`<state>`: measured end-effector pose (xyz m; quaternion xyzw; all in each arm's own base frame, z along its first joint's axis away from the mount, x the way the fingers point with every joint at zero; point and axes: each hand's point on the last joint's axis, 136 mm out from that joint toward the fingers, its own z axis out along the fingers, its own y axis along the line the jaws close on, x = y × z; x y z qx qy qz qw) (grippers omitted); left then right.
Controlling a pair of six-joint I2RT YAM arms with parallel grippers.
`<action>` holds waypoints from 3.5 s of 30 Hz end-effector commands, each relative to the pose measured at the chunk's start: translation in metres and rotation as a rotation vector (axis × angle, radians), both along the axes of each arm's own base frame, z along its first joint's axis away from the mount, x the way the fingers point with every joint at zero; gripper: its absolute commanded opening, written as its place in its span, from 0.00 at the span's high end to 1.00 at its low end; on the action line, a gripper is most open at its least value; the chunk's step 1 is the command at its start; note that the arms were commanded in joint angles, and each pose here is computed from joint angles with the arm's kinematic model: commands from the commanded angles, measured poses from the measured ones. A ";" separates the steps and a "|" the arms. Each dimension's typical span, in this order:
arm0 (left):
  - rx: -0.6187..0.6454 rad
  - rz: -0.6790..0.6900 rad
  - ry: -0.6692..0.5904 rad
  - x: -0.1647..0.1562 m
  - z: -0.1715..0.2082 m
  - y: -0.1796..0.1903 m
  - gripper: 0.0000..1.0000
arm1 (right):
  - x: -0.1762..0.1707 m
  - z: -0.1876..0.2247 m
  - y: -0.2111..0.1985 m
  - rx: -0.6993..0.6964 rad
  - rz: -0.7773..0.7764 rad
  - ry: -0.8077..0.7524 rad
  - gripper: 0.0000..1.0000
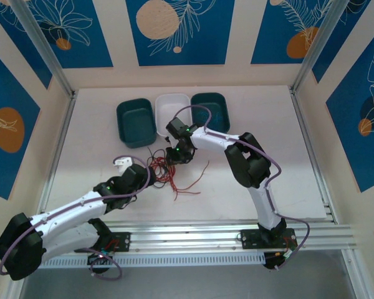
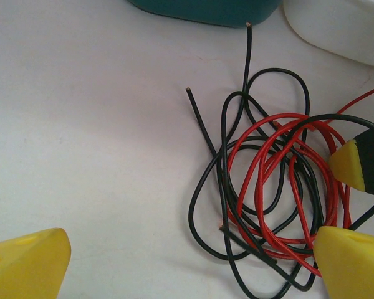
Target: Untangle the cables
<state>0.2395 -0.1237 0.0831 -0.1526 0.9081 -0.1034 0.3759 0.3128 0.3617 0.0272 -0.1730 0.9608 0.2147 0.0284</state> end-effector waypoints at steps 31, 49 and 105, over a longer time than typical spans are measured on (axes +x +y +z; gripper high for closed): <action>-0.149 -0.241 -0.139 0.016 0.036 -0.053 0.00 | -0.010 0.183 -0.017 0.086 0.056 -0.544 1.00; -0.294 -0.289 -0.289 0.034 0.094 -0.017 0.25 | -0.017 0.182 -0.018 0.148 0.063 -0.543 1.00; -0.258 -0.718 -0.374 0.017 0.197 -0.071 1.00 | -0.012 0.182 -0.030 0.316 -0.013 -0.518 0.56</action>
